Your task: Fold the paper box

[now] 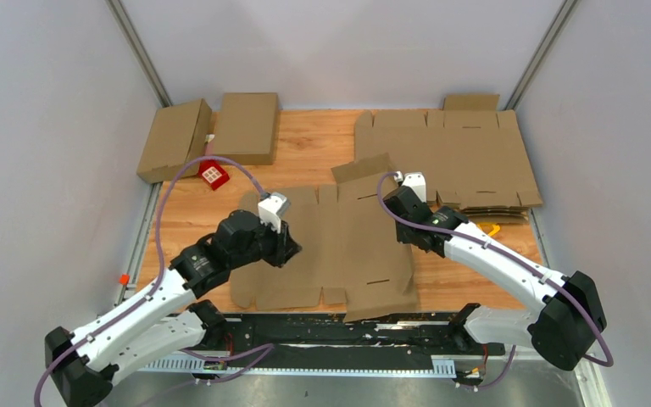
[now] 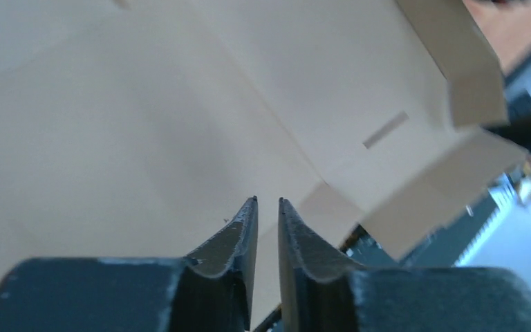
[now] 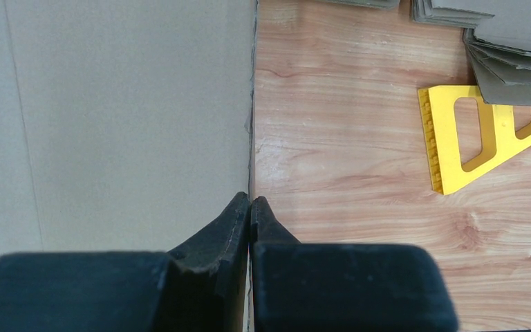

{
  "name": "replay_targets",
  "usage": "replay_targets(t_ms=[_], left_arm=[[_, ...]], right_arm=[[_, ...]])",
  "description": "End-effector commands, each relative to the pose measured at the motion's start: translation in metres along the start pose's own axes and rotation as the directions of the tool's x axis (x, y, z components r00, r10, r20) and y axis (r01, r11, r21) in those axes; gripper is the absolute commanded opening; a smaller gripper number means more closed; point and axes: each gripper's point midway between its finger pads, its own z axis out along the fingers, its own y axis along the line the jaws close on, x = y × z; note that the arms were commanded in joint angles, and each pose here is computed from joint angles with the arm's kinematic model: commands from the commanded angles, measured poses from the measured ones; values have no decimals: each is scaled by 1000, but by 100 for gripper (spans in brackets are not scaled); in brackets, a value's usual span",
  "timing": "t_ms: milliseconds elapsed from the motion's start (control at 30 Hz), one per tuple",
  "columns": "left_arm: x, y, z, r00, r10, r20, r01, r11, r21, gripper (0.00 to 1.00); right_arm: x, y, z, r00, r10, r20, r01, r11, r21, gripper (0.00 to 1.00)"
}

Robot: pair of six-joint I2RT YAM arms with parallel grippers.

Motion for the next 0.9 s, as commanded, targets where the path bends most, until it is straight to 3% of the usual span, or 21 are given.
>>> replay_targets(t_ms=[0, 33, 133, 267, 400, 633, 867], left_arm=[[40, -67, -4, 988, 101, -117, -48, 921, 386, 21], [46, -73, -3, 988, 114, -107, -63, 914, 400, 24], [58, -84, 1, 978, 202, -48, -168, 904, 394, 55], [67, -93, 10, 928, 374, 4, -351, 867, 355, 64], [80, -96, 23, 845, 534, -16, -505, 809, 301, 87], [97, -84, 49, 664, 728, -173, -706, 686, 178, 92], [111, -78, 59, 598, 763, -246, -742, 643, 190, 93]], right_arm=[[-15, 5, -2, 997, 51, 61, -49, 999, -19, 3], [-15, 5, -2, 997, 50, 61, -49, 999, -18, 3], [-14, 5, -3, 997, 49, 59, -48, 999, -22, 3], [-14, 6, -5, 997, 53, 58, -51, 998, -32, 3], [-15, 7, -7, 997, 55, 62, -52, 998, -43, 3], [-17, 7, -10, 996, 54, 71, -50, 997, -58, 4], [-18, 8, -12, 996, 56, 73, -51, 996, -68, 4]])
